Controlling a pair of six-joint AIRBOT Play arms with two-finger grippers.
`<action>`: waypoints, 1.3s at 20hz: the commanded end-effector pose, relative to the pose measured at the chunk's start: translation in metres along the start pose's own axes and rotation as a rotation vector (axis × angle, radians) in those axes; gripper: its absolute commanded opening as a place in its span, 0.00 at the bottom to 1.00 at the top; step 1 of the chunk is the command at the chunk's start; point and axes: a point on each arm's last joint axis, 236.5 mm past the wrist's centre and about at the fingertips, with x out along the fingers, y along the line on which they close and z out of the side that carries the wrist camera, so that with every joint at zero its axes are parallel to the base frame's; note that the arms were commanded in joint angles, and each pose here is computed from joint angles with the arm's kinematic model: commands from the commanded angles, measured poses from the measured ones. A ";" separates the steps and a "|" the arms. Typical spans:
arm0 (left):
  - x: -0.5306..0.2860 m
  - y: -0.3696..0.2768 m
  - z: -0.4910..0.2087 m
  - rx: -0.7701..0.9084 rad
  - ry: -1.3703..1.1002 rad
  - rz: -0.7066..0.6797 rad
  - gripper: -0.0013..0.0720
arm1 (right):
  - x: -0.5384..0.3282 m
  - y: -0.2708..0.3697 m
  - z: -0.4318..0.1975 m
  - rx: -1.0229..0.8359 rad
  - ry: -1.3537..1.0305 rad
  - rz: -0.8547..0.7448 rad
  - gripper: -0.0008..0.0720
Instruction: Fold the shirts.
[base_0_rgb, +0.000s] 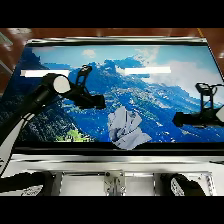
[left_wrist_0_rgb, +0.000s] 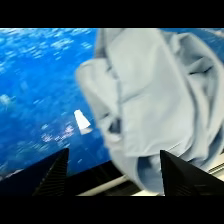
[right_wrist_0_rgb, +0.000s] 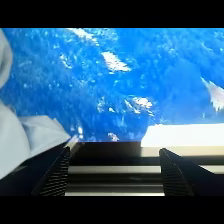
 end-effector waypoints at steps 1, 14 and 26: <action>-0.005 0.038 -0.030 -0.030 0.115 0.040 0.92 | -0.003 -0.018 0.010 0.234 -0.055 0.134 0.94; 0.125 0.004 -0.061 -0.432 0.026 -0.390 0.92 | 0.057 0.008 -0.034 0.375 0.295 0.398 0.94; 0.139 0.000 -0.063 -0.447 0.057 -0.471 0.08 | 0.097 0.050 -0.098 0.351 0.454 0.414 0.94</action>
